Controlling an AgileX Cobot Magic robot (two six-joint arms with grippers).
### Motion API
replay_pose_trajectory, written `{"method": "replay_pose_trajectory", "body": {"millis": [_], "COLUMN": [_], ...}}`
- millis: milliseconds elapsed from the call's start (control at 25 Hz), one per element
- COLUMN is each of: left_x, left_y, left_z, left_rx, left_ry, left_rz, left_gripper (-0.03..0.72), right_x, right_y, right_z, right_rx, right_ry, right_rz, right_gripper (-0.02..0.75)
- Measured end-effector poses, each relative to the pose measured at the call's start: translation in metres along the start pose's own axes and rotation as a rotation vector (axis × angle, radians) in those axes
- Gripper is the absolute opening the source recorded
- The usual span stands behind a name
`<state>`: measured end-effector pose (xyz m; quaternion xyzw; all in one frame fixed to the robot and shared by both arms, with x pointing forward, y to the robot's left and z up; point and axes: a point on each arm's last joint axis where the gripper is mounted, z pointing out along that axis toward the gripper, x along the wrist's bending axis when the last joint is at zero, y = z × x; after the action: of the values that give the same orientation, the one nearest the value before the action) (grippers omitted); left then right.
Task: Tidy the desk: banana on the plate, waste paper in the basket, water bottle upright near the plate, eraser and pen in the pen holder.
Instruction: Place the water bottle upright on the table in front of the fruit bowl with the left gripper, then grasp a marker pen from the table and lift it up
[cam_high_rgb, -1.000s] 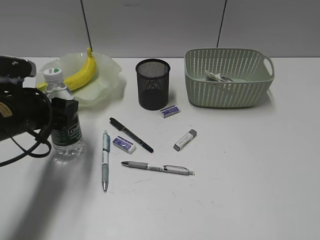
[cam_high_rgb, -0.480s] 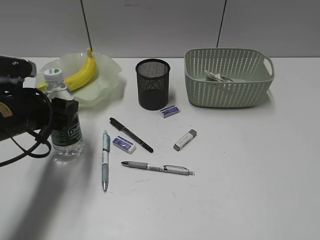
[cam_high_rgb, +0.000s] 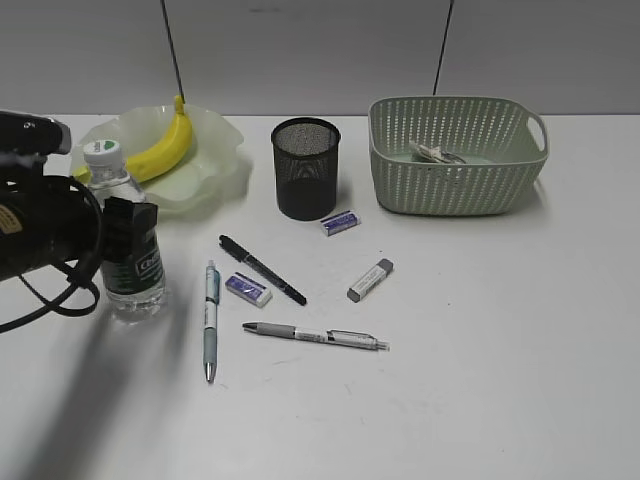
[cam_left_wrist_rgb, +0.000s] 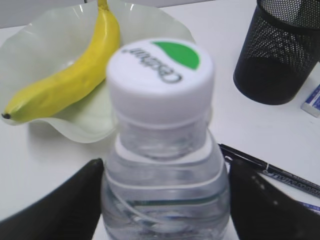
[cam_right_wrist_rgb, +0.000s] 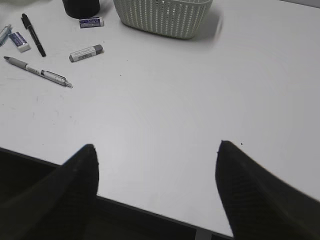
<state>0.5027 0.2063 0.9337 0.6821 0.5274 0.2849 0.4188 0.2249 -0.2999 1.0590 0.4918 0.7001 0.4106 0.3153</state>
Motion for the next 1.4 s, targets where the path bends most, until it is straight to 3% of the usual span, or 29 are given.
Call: {"method": "replay_pose_trajectory", "body": {"millis": [480, 840, 1240, 1400], "left_x": [-0.001, -0.003, -0.004, 0.001], "left_y": [0.022, 0.053, 0.059, 0.043], "left_z": [-0.026, -0.091, -0.212, -0.249], "left_rx": [-0.038, -0.1, 0.121, 0.272], "left_ry": [-0.011, -0.036, -0.066, -0.04], "left_rz": [-0.005, -0.009, 0.024, 0.061], "left_gripper": [0.592, 0.591, 0.585, 0.552], "right_x": [0.0, 0.0, 0.0, 0.0], "right_y": [0.0, 0.0, 0.0, 0.0], "right_z": [0.0, 0.0, 0.0, 0.0], "right_rx": [-0.001, -0.001, -0.002, -0.002], "right_ry": [-0.001, -0.001, -0.001, -0.001], "right_rz": [0.0, 0.0, 0.0, 0.0], "right_gripper": [0.573, 0.573, 0.573, 0.573]}}
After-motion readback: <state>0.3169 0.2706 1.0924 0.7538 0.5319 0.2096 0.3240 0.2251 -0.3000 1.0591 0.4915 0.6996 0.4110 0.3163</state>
